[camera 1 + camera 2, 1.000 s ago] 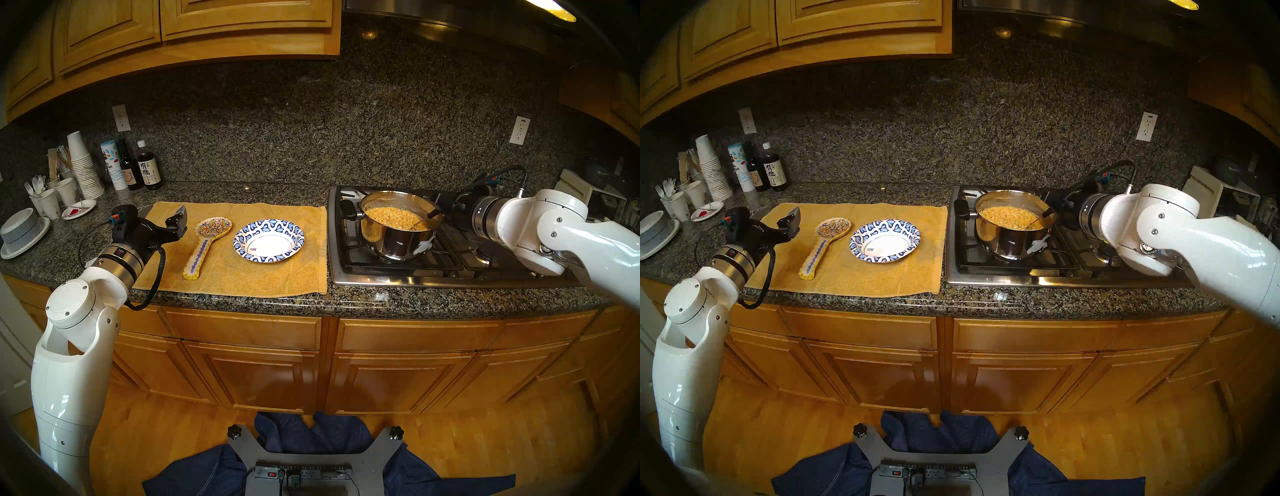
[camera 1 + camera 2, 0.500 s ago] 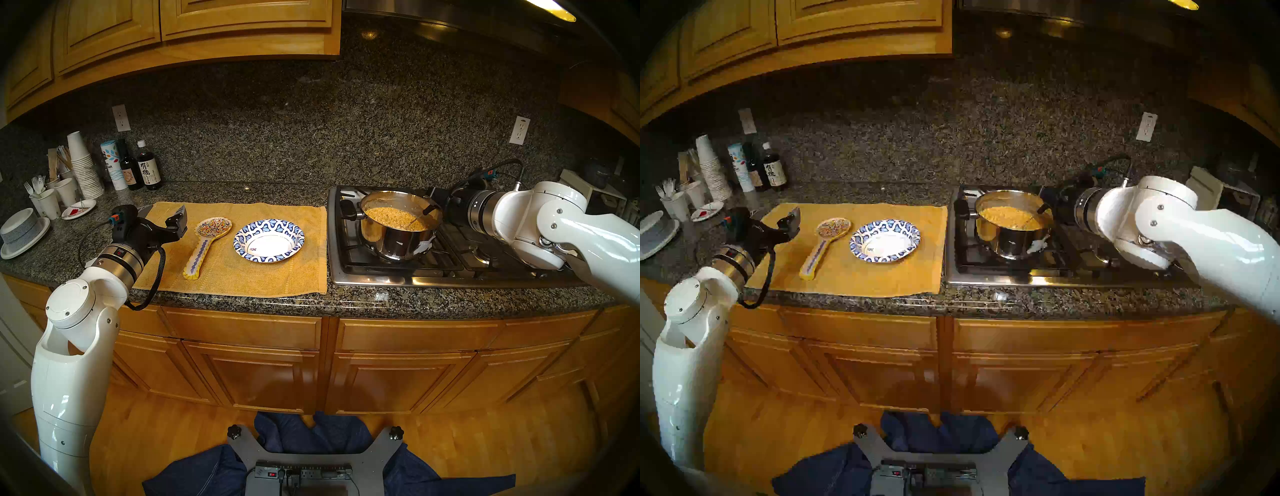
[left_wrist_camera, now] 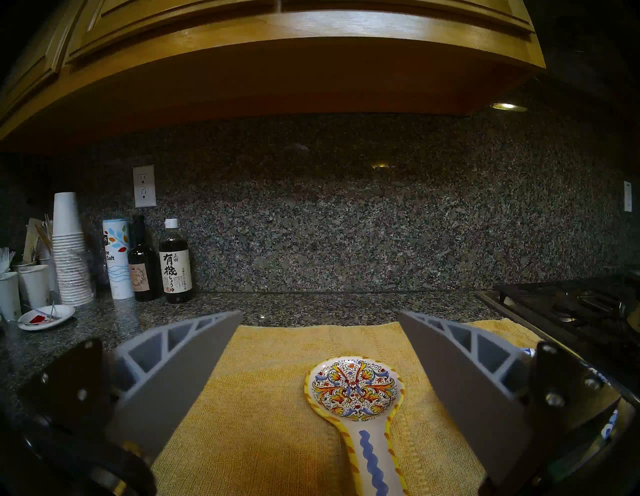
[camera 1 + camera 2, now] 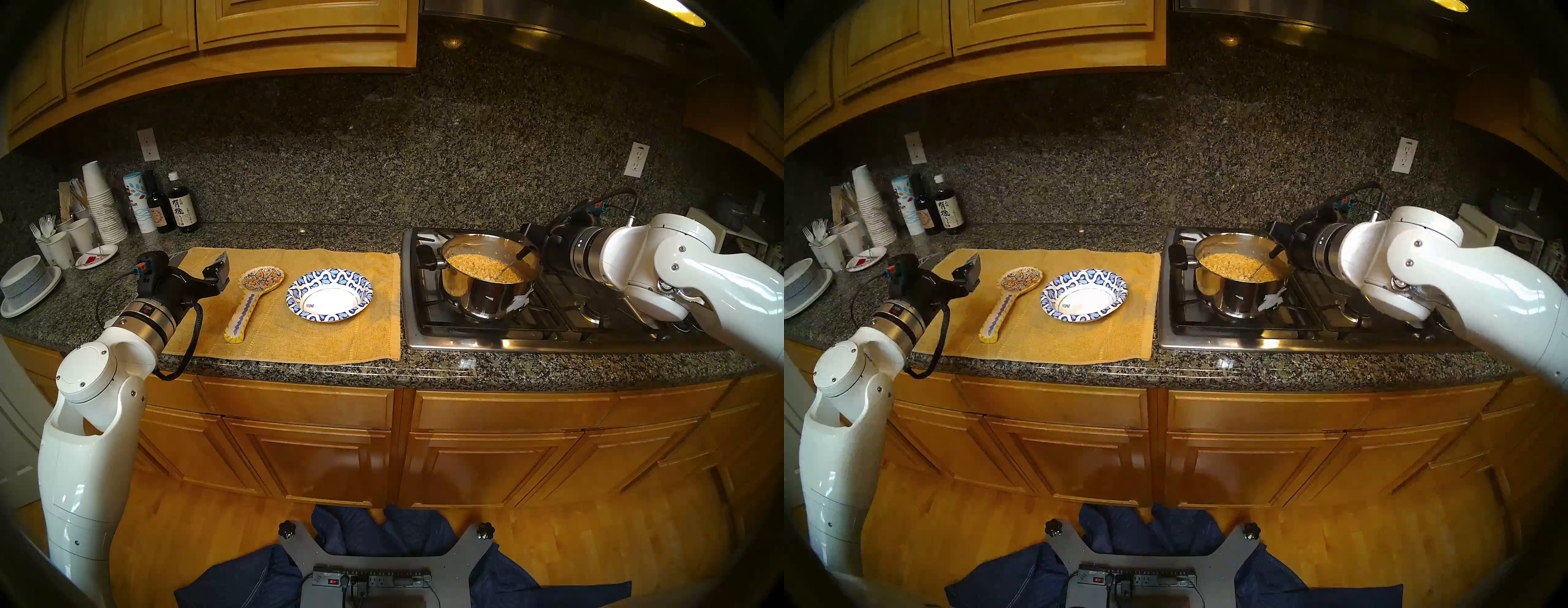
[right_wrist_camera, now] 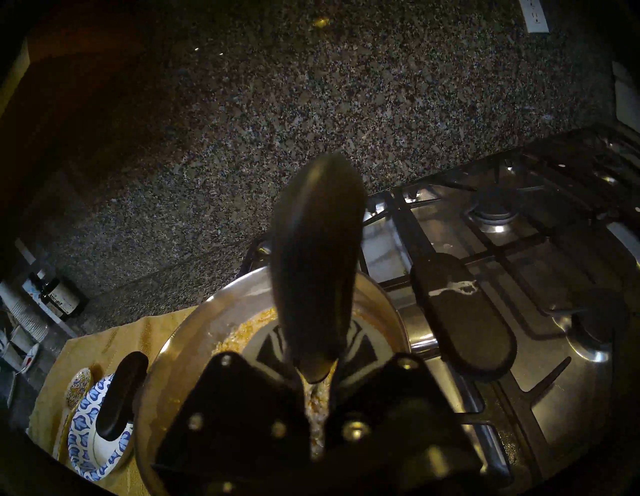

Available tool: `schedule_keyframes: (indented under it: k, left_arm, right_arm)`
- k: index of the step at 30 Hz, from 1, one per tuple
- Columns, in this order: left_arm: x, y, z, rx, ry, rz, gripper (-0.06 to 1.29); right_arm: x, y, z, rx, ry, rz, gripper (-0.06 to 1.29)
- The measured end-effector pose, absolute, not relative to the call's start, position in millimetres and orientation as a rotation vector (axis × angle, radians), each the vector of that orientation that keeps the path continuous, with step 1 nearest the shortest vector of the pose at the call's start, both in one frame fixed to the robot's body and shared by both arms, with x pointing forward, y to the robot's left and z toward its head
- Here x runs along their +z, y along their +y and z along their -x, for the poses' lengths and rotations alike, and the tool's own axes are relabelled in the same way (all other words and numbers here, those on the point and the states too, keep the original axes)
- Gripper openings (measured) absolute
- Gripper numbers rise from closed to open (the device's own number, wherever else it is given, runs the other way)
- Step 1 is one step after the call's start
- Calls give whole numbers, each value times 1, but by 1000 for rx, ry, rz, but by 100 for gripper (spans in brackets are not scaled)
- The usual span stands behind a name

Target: Scoop oatmeal into bowl

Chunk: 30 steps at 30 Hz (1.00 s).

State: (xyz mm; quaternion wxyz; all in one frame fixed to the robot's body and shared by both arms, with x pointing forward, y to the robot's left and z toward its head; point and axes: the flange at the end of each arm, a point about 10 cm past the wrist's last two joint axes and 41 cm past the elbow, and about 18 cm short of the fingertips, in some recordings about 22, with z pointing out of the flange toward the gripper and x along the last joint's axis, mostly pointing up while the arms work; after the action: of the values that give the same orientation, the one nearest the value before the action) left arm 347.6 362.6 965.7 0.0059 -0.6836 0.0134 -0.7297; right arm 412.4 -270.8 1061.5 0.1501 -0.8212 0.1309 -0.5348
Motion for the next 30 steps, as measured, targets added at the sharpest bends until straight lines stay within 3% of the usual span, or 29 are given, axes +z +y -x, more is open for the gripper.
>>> schedule_keyframes:
  k: [30]
  left_arm:
    - [966, 363, -348, -2283, 42, 2140, 123]
  right_arm:
    - [1076, -280, -431, -1488, 469, 2333, -1]
